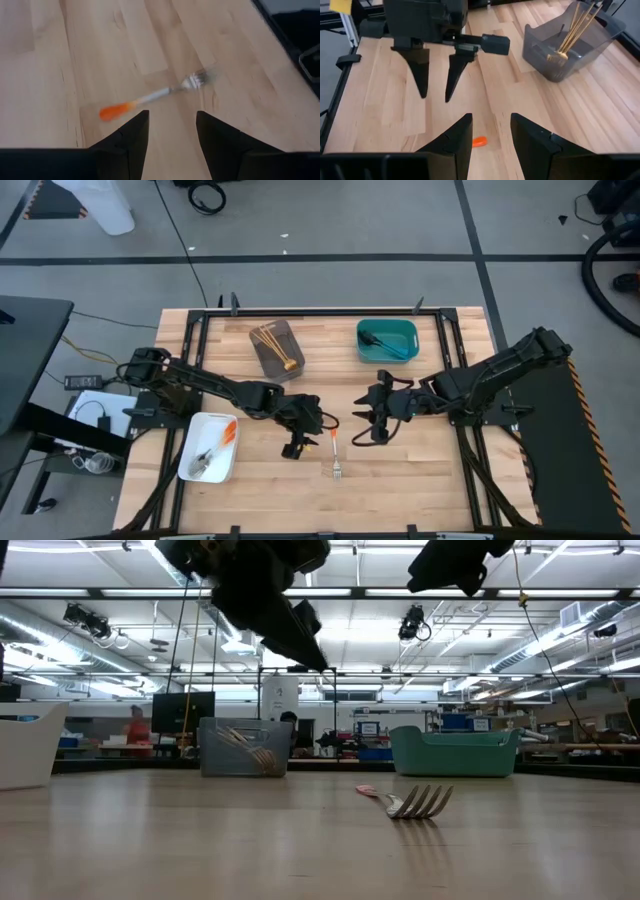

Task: Sort silverware by color (type)
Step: Put the orange fork into the white bin

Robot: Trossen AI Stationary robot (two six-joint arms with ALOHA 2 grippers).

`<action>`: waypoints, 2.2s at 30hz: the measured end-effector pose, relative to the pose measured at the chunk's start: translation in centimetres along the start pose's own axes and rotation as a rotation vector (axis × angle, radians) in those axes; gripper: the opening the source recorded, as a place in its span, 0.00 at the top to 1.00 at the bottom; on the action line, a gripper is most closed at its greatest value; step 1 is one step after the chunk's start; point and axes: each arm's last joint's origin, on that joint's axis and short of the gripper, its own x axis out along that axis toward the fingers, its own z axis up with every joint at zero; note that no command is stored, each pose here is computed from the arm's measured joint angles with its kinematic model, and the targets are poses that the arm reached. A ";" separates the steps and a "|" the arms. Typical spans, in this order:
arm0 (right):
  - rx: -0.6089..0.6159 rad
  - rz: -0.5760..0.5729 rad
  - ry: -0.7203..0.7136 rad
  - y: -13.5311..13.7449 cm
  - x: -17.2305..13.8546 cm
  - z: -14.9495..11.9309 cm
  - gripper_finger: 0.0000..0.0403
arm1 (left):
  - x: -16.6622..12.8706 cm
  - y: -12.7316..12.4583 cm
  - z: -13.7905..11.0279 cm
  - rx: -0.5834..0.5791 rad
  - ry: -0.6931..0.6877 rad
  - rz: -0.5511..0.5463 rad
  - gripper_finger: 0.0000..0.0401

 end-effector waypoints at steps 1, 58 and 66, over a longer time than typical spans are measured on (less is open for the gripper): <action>-0.003 0.001 -0.003 0.1 -0.2 0.0 0.64 | 0.0 0.0 0.4 0.002 -0.009 0.001 0.57; 0.009 0.046 0.000 4.0 -1.9 -3.6 0.64 | 10.1 1.5 2.5 0.552 0.063 -0.214 0.71; 0.012 0.036 -0.009 4.1 -2.0 -3.7 0.64 | 11.0 1.8 1.9 0.552 0.068 -0.232 0.71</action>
